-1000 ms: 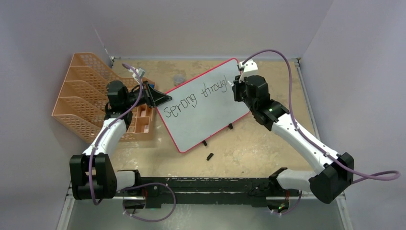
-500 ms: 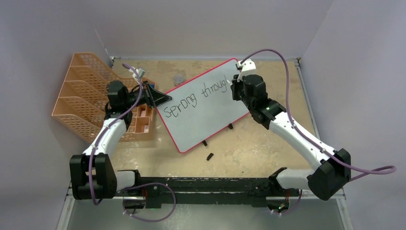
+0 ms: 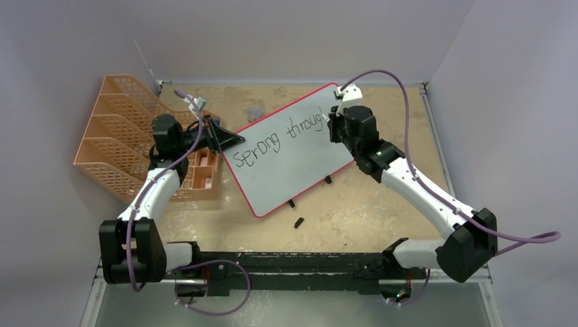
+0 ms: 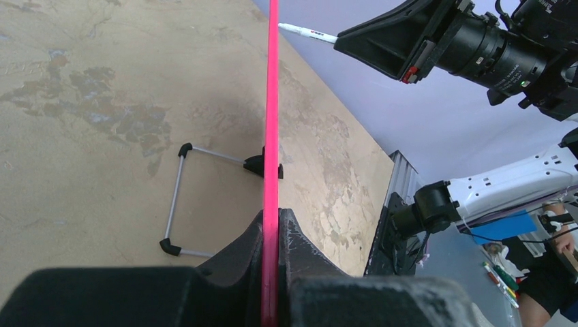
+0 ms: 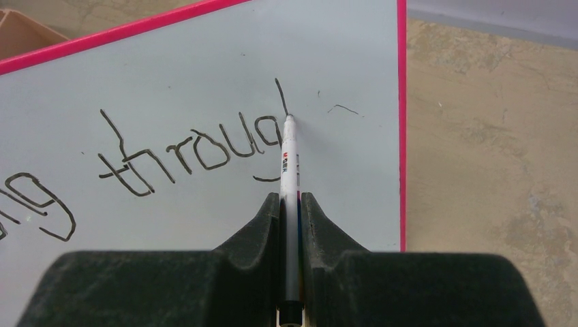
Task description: Write a sentence on the whiteboard
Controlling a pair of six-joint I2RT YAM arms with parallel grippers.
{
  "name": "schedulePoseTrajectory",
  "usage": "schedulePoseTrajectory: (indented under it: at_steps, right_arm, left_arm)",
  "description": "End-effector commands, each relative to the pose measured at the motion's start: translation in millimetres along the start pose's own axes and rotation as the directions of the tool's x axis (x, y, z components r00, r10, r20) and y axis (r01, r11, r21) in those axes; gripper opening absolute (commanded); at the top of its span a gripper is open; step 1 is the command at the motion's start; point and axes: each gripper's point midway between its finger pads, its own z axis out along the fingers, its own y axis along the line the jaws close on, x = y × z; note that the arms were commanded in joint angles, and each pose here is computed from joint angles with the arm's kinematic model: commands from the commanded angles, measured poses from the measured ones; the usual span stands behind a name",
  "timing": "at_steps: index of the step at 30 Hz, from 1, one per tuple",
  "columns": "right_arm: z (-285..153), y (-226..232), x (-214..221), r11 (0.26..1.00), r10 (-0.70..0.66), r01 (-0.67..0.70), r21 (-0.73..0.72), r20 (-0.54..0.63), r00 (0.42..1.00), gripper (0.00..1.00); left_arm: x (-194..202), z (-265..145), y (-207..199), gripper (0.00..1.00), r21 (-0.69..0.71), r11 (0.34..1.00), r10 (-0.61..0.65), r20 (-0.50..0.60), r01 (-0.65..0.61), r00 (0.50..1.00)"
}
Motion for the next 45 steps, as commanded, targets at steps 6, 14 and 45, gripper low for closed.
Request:
schedulePoseTrajectory:
  at_steps: [6,14,45]
  right_arm:
    - [5,-2,-29,1.0,0.008,-0.01,0.023,0.09,0.996,0.0]
    - [6,-10,-26,0.998,0.008,-0.013,0.056,0.089,0.996,0.0]
    - [-2,-20,14,0.996,0.014,-0.012,0.09,-0.024,1.0,0.0]
  left_arm:
    - [7,4,-14,0.0,0.074,0.997,0.037,-0.048,-0.033,0.998]
    - [7,4,-14,0.0,0.074,0.997,0.04,-0.047,-0.037,0.998]
    - [7,5,-12,0.0,0.064,0.997,0.037,-0.043,-0.035,0.998]
